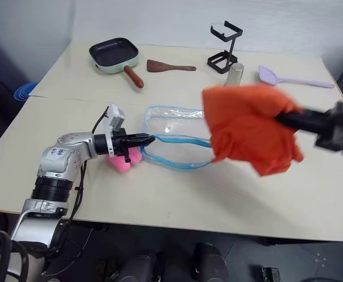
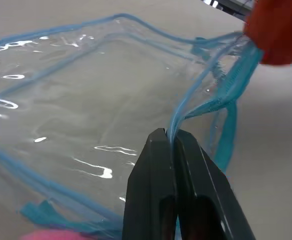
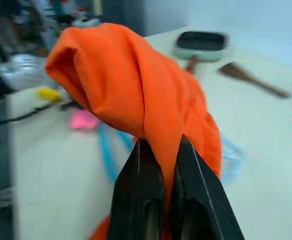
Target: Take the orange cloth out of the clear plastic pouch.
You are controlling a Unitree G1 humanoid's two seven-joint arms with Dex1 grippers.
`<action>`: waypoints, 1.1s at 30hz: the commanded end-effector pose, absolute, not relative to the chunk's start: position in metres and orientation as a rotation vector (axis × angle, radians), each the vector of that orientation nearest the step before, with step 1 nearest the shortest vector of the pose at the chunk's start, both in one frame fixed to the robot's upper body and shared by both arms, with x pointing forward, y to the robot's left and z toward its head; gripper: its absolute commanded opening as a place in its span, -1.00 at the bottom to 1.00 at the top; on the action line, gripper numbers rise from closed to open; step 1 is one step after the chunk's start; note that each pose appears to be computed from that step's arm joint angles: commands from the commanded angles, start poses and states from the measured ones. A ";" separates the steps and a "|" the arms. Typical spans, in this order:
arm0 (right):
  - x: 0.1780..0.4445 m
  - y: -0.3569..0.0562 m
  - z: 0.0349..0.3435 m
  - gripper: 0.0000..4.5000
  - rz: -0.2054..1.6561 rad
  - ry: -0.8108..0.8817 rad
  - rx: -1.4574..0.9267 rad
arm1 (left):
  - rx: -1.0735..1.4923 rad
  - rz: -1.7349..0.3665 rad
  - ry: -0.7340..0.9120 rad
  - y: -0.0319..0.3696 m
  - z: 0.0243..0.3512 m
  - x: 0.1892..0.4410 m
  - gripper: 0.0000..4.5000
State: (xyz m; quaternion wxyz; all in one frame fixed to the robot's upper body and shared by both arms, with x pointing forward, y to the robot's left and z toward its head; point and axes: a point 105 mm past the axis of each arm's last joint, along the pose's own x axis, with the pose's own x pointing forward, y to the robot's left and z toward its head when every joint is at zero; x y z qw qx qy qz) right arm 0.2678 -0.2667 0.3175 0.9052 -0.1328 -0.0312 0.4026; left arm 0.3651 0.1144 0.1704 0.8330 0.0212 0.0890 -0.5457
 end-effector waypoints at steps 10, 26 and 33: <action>0.304 -0.342 0.224 -0.99 0.669 0.082 -1.046 | 0.240 -1.261 0.114 0.106 0.176 0.357 -1.00; 0.215 -0.273 0.172 0.77 0.867 -0.011 -0.506 | 0.350 -1.378 0.018 0.172 0.207 0.274 0.32; 0.216 -0.202 0.136 0.98 1.114 -0.024 -0.455 | 0.551 -1.190 0.130 0.215 0.147 0.223 0.32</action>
